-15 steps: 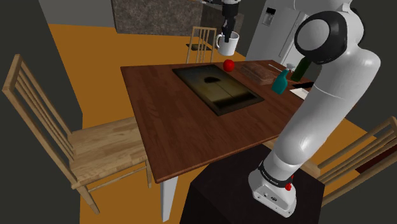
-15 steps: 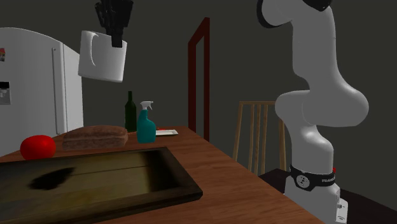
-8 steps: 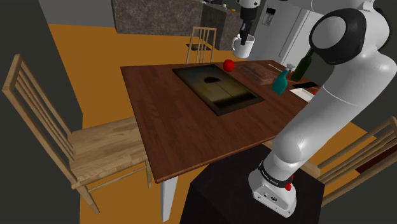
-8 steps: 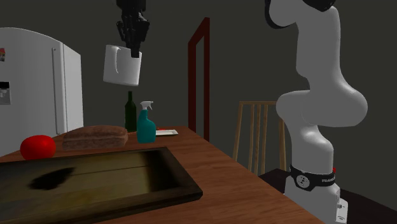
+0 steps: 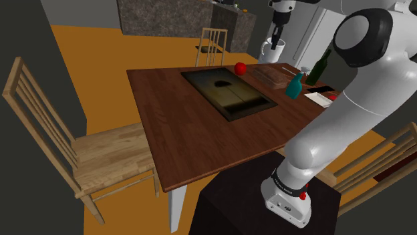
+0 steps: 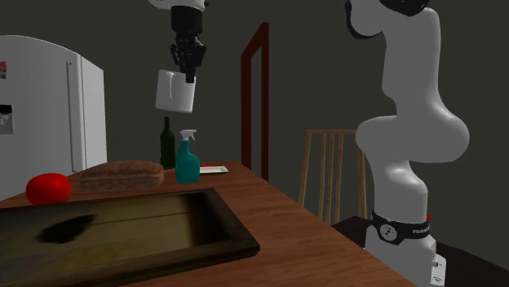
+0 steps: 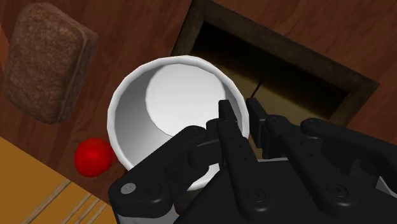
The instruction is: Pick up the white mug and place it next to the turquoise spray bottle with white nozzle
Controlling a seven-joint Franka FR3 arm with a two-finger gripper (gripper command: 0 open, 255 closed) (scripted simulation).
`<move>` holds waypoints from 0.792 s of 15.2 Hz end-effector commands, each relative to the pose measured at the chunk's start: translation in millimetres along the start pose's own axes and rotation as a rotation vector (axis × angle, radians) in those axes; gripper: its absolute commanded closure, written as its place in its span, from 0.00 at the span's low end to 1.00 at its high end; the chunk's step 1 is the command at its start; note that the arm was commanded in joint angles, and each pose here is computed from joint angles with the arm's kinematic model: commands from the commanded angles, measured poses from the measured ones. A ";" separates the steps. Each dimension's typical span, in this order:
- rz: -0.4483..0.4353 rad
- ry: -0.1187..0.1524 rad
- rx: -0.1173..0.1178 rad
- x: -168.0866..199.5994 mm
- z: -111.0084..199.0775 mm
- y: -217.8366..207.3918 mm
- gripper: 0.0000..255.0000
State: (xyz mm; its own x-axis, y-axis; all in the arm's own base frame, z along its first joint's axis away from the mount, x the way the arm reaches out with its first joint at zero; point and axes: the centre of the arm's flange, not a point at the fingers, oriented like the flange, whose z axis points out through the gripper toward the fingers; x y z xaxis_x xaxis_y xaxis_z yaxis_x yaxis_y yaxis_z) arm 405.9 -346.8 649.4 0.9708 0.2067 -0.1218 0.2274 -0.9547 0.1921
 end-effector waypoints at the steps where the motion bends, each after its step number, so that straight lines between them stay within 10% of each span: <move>1: -0.002 0.001 -0.001 -20.7 5.8 13.7 1.00; 12: -0.002 0.001 -0.001 -136.3 36.4 96.0 1.00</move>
State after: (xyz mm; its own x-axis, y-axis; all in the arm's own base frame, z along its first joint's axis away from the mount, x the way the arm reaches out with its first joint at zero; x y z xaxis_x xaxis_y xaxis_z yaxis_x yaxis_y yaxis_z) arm 302.5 -464.2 649.8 0.9707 0.2071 -0.1215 0.2277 -0.9547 0.1916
